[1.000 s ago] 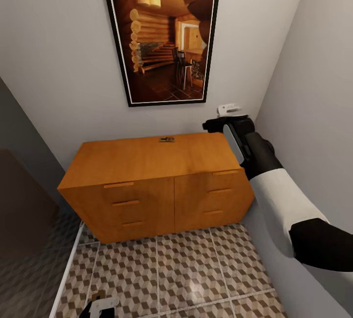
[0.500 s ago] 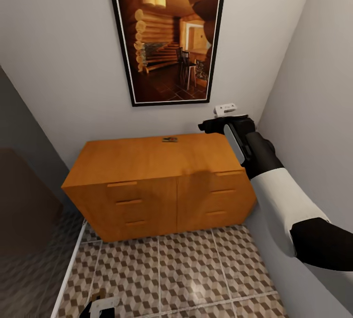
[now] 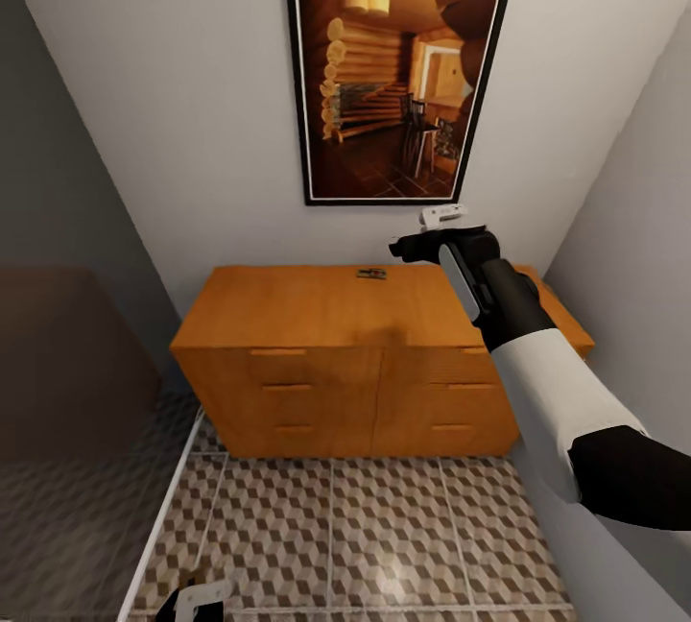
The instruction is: Take the four mousetraps from the cabinet in the bathroom and place them on the bathroom floor. Make sure all four end up on the same floor surface, and ensure that at least two of them are either under or directly next to the same bathroom sink.
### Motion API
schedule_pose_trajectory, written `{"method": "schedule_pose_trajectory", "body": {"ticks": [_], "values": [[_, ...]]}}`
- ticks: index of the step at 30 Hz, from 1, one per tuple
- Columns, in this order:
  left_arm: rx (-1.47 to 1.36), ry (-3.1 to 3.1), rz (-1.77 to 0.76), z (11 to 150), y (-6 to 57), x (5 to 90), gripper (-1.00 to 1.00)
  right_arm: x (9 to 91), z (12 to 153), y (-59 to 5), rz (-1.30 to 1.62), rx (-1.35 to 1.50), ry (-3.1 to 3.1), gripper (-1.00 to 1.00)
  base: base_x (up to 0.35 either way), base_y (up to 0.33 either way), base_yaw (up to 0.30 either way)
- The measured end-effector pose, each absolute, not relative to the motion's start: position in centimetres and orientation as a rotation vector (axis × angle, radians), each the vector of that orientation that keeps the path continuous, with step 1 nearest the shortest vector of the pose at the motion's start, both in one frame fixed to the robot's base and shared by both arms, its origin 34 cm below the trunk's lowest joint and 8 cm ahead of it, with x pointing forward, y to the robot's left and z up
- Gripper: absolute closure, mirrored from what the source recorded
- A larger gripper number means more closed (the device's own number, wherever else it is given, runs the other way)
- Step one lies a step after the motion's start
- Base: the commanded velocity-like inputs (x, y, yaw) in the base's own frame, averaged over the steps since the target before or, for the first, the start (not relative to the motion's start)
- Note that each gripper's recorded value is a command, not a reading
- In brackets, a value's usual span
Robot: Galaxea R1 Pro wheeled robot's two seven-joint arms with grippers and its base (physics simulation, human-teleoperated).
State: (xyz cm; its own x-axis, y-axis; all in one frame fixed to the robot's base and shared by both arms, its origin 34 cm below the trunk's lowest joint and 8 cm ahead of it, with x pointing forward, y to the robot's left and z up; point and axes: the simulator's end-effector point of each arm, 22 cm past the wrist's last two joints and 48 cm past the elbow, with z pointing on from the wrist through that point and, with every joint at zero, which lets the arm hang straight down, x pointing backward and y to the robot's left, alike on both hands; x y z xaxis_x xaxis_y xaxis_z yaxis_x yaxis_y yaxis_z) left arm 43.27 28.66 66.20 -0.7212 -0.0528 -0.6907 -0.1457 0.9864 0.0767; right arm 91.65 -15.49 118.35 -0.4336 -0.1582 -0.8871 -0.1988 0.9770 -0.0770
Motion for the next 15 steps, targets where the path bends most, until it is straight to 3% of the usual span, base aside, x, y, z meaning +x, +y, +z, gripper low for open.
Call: {"method": "schedule_pose_trajectory", "body": {"ticks": [4,9,15], "values": [[-0.137,2.375,0.161,66.20,28.68,43.27,1.00,91.66,118.24,-15.60,0.045,-0.252,2.030,-1.00,0.000,0.000,0.251],[-0.138,2.376,0.160,66.18,28.58,43.26,1.00,91.64,118.09,-15.70,0.044,-0.251,2.033,-1.00,0.000,-0.023,0.074],[-0.138,2.377,0.160,66.17,28.57,43.24,1.00,91.59,117.92,-15.71,0.044,-0.251,2.036,-1.00,0.001,-0.222,0.012]]}}
